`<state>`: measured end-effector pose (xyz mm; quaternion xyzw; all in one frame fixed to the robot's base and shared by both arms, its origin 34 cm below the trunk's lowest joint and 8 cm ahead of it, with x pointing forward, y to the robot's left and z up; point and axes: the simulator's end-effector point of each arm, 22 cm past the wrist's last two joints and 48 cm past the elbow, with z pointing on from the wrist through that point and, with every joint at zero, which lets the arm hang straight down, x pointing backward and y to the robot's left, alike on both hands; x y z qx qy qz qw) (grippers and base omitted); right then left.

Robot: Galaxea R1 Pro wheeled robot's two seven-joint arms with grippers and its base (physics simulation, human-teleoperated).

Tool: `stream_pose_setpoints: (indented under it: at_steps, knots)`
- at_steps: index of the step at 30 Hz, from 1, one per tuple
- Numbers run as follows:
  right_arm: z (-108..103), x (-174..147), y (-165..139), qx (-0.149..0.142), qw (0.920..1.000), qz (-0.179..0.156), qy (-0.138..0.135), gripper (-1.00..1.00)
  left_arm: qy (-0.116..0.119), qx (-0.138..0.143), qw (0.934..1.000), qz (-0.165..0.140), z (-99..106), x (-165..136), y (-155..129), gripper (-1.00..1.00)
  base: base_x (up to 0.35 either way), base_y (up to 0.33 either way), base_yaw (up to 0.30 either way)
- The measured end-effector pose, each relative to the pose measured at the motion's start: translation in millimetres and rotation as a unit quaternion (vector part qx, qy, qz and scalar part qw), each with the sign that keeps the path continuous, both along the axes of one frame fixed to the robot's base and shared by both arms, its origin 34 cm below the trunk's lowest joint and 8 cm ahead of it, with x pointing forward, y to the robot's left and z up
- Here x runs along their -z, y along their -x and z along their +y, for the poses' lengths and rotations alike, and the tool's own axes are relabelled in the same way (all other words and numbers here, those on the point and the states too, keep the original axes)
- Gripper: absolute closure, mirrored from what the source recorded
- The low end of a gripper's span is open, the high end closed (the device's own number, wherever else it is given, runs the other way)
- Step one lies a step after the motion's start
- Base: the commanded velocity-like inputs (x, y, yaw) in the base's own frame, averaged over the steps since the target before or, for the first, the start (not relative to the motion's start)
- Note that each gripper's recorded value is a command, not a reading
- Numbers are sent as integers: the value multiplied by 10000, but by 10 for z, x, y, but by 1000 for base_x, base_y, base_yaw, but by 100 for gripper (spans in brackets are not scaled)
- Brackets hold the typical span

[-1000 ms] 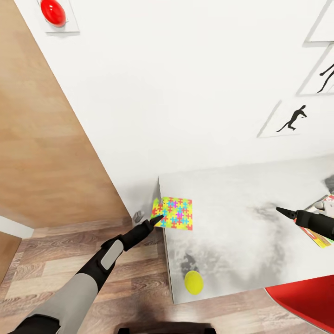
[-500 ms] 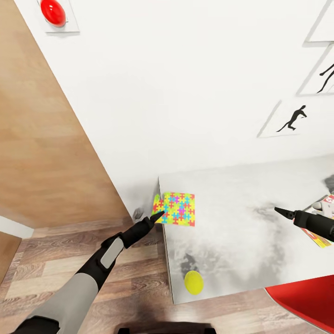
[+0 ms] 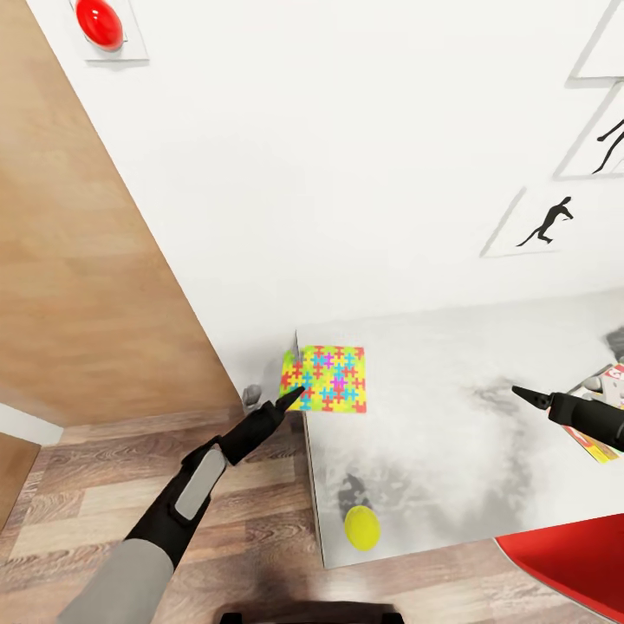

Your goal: Put all the toys in the child's room - the three board games (two on the bed and one on the table), the two jigsaw puzzles on the table, and the tennis ball on the table - inside the toy box on the table in the child's room.

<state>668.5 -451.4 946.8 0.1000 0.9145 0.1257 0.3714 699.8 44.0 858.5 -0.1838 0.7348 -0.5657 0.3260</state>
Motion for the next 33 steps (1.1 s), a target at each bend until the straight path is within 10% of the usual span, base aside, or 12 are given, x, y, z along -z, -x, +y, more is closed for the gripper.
stream_pose_setpoints:
  at_steps: [14,33]
  knots:
    - [522,-262,42,-948,9904,-414,-921,-100,-702,449,9965,97,-326,-803,69,100,0,0,-7]
    - [671,-441,49,-1187,9852,-586,-1088,-100,-978,544,9931,-359,-411,-1332,81,100,0,0,-78]
